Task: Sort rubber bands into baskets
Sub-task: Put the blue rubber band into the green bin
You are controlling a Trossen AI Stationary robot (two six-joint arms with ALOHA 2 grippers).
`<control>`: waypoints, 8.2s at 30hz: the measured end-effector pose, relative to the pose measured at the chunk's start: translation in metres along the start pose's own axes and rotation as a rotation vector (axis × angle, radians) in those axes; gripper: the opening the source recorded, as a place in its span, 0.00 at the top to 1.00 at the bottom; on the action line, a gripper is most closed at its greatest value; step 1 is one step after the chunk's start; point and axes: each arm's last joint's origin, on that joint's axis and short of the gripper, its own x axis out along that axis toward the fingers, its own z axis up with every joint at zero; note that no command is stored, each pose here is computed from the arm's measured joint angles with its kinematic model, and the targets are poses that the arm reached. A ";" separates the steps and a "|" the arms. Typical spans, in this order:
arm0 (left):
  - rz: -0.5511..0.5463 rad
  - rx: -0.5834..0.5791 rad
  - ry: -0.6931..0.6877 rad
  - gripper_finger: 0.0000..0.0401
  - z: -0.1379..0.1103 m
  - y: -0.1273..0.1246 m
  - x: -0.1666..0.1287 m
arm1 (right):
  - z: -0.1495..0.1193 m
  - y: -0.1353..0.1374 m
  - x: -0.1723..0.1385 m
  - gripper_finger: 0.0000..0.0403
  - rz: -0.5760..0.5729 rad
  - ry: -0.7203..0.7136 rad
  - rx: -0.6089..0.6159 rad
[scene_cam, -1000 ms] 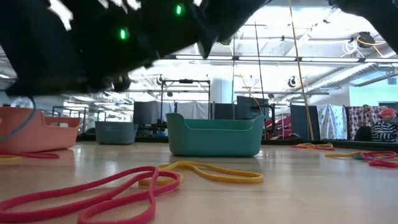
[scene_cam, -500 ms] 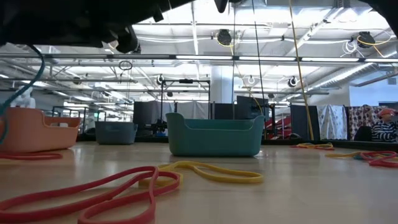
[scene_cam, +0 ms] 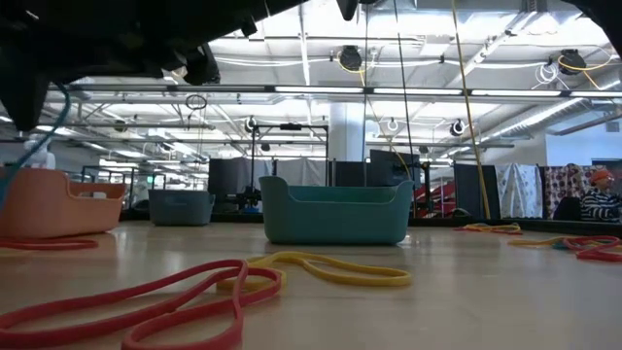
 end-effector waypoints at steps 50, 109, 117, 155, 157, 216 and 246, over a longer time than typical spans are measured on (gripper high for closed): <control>-0.027 -0.045 -0.294 1.00 0.041 0.015 -0.177 | 0.023 0.017 -0.069 0.51 0.057 0.350 0.013; 0.067 -0.172 0.171 1.00 0.012 0.014 -0.157 | 0.015 0.008 -0.046 1.00 -0.145 0.254 -0.142; 0.017 -0.221 0.231 1.00 0.005 0.009 -0.157 | 0.016 0.011 -0.077 1.00 -0.629 0.293 -0.190; 0.222 -0.099 0.079 1.00 0.021 0.034 -0.154 | -0.031 -0.004 0.035 1.00 0.042 -0.217 0.133; 0.222 -0.100 0.078 1.00 0.022 0.035 -0.154 | -0.038 -0.004 0.039 1.00 0.050 -0.233 0.168; 0.091 0.099 -0.243 1.00 0.153 0.152 -0.053 | -0.039 -0.130 -0.319 1.00 -0.471 0.579 0.498; 0.016 -0.065 -0.157 1.00 0.174 0.187 0.046 | -0.126 -0.130 -0.322 1.00 -0.203 -0.010 0.486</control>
